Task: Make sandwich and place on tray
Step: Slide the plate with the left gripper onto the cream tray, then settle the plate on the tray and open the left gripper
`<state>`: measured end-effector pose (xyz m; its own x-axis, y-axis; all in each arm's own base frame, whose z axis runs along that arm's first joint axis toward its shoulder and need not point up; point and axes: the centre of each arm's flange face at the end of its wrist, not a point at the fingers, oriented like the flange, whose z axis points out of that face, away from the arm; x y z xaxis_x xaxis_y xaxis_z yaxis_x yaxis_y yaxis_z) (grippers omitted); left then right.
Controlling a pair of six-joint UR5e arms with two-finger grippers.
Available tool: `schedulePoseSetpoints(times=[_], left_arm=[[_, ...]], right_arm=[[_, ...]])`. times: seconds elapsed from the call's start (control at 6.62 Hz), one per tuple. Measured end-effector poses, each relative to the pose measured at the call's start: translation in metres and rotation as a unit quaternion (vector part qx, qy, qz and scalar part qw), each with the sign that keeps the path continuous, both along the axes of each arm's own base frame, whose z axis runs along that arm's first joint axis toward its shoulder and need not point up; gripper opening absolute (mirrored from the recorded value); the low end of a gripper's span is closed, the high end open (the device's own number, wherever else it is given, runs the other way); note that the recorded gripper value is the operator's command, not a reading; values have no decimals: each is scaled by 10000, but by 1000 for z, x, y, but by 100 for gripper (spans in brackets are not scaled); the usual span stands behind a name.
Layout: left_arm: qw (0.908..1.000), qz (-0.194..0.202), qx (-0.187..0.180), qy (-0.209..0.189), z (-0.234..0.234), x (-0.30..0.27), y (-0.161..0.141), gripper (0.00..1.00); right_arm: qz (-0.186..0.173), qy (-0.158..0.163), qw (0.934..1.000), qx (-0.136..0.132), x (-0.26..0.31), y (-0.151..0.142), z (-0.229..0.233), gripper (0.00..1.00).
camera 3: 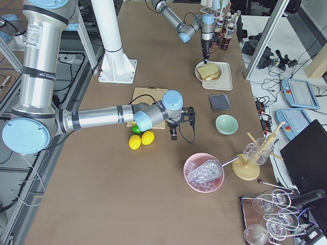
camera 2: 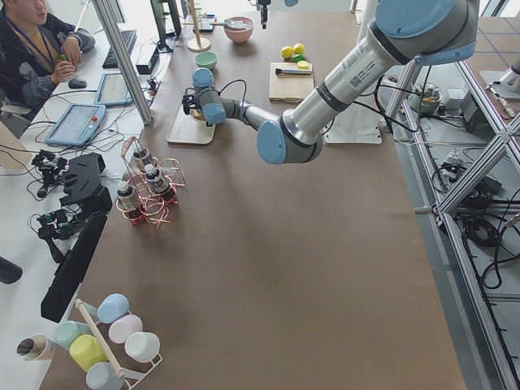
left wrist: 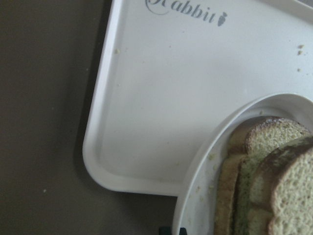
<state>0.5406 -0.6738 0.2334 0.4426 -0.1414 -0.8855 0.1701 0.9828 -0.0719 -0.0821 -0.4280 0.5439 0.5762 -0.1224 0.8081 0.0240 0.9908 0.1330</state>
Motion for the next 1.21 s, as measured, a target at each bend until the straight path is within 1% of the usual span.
schedulePoseSetpoints(times=[0.15,0.3,0.6,0.91,1.06,1.21], left_arm=[[10000,-53,-5,-23,3,4,-16,0],[9999,-96,-28,-60,10,5,-25,0],[9996,-234,-50,-159,20,4,-36,0],[9989,-402,-53,-241,20,5,-42,0],[9987,-445,-44,-256,20,6,-43,35],[9984,-497,-23,-283,23,6,-44,56]], right_arm=[[8,12,10000,11,0,0,0,100],[9,16,10000,25,0,-1,-1,100],[38,74,9999,68,-1,-4,-2,100],[50,128,9999,76,-2,-4,-1,100],[47,145,9999,70,-3,-3,0,100],[38,170,9998,63,-4,-4,2,100]])
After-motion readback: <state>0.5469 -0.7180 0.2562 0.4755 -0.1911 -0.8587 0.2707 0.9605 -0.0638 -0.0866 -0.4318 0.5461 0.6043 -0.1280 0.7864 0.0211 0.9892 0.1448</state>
